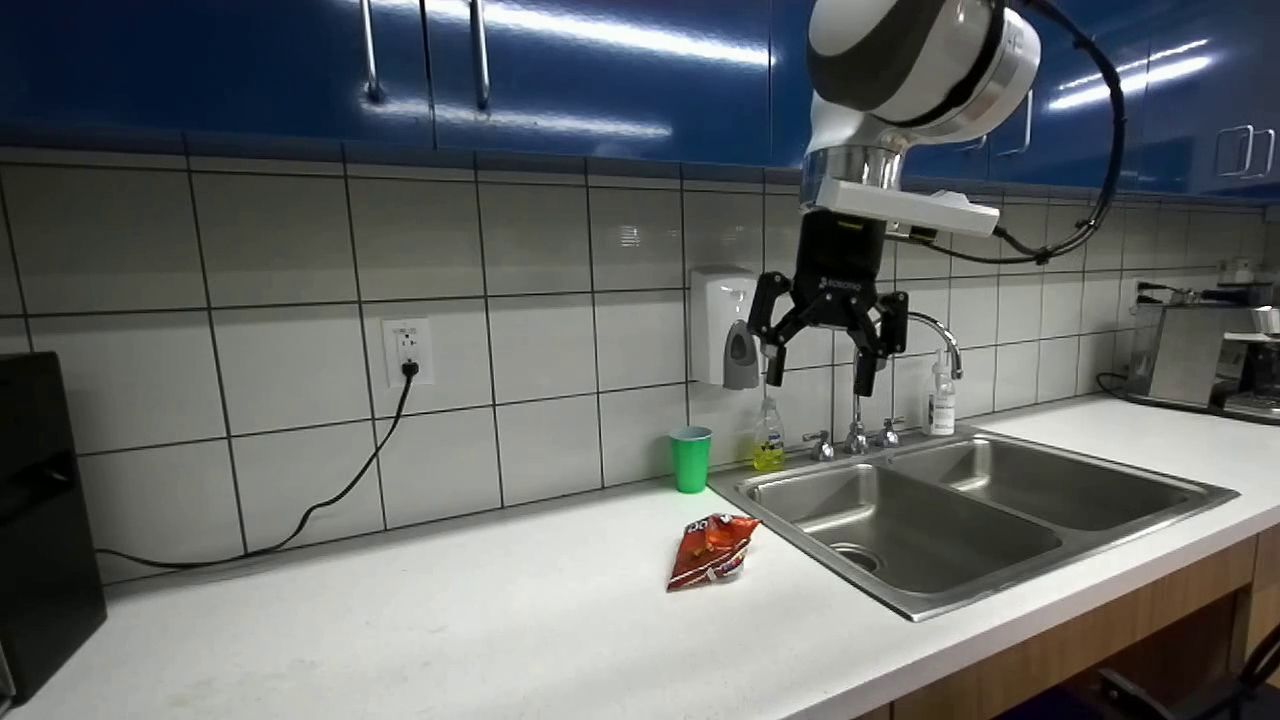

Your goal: Put the red packet in the left sink

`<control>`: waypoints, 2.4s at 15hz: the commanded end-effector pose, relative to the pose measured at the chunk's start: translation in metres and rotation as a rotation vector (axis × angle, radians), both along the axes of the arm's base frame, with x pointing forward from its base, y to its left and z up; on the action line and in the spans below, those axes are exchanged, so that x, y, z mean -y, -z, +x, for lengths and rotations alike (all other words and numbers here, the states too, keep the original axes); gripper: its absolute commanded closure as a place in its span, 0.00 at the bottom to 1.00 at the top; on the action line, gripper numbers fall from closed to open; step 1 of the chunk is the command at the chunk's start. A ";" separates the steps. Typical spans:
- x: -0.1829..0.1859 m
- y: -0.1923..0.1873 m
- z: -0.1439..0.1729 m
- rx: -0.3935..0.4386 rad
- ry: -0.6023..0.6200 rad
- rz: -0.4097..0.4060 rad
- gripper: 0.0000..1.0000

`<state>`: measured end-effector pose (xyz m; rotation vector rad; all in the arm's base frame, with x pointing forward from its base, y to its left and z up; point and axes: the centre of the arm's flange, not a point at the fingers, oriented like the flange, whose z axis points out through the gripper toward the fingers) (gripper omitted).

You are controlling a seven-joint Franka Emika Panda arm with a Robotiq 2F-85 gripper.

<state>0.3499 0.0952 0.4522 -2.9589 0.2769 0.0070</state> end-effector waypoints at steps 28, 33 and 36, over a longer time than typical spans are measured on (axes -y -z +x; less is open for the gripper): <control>0.027 0.193 0.196 -0.013 0.154 -0.044 0.00; 0.014 0.197 0.220 -0.004 0.162 -0.074 0.00; 0.002 0.198 0.224 0.003 0.197 -0.109 0.00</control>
